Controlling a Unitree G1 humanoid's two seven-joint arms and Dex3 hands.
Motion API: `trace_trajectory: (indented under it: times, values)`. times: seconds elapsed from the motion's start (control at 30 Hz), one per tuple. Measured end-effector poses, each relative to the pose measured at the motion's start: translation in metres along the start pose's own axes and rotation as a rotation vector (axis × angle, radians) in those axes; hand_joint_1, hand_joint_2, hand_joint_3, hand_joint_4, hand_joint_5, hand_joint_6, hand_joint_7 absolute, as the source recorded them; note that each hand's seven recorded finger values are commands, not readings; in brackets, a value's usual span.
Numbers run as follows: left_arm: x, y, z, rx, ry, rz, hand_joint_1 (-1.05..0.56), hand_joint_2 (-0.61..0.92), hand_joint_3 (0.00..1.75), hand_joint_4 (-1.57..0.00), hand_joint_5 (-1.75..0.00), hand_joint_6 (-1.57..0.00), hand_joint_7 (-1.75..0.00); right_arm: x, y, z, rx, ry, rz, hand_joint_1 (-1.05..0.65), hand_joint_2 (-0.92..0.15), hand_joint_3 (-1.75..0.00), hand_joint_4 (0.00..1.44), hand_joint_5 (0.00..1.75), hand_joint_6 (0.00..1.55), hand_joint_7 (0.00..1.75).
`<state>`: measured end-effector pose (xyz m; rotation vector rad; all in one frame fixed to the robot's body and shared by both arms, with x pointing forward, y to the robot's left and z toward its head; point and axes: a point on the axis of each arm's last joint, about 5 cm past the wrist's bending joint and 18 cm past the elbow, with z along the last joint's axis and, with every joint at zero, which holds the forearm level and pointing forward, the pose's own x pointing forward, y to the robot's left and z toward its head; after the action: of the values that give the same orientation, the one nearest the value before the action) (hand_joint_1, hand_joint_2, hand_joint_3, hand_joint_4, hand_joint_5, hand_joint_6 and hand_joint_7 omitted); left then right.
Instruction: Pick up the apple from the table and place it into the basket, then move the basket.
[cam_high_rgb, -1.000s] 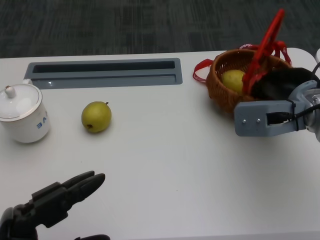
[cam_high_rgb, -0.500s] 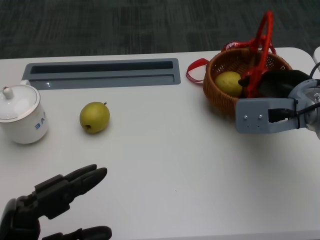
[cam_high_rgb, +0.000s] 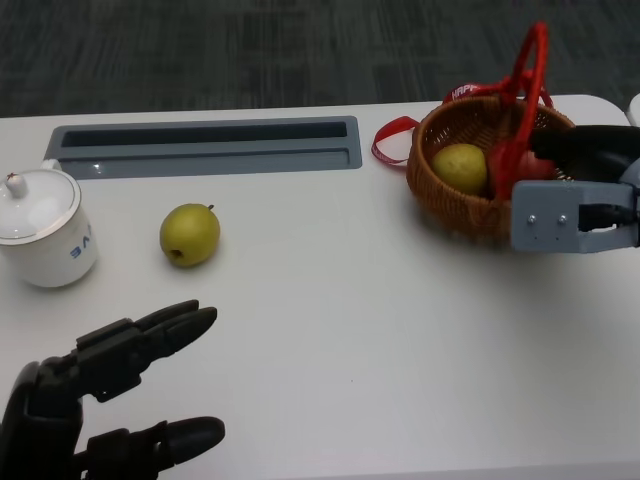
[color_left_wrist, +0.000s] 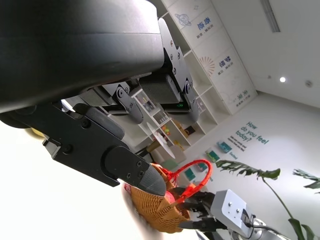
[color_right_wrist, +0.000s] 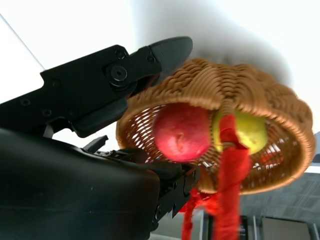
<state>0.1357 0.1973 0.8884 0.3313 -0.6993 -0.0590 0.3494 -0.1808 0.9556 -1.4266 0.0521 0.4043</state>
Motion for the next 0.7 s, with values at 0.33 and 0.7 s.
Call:
trace_trajectory:
  times: [0.33, 0.7]
  values:
    - [0.008, 0.001, -0.004, -0.048, -0.015, -0.010, -0.30, 0.74, 0.00, -0.80, -0.02, -0.83, -0.01, -0.005, -0.007, -0.015, -0.199, 0.093, 0.014, -1.03, -0.92, -0.01, 0.26, 0.00, 0.23, 0.00]
    - [0.015, 0.002, -0.006, -0.049, -0.025, -0.035, -0.33, 0.74, 0.00, -0.81, -0.02, -0.84, -0.01, -0.012, -0.021, -0.029, -0.133, 0.090, -0.088, -1.00, -0.83, 0.00, 0.18, 0.00, 0.15, 0.00]
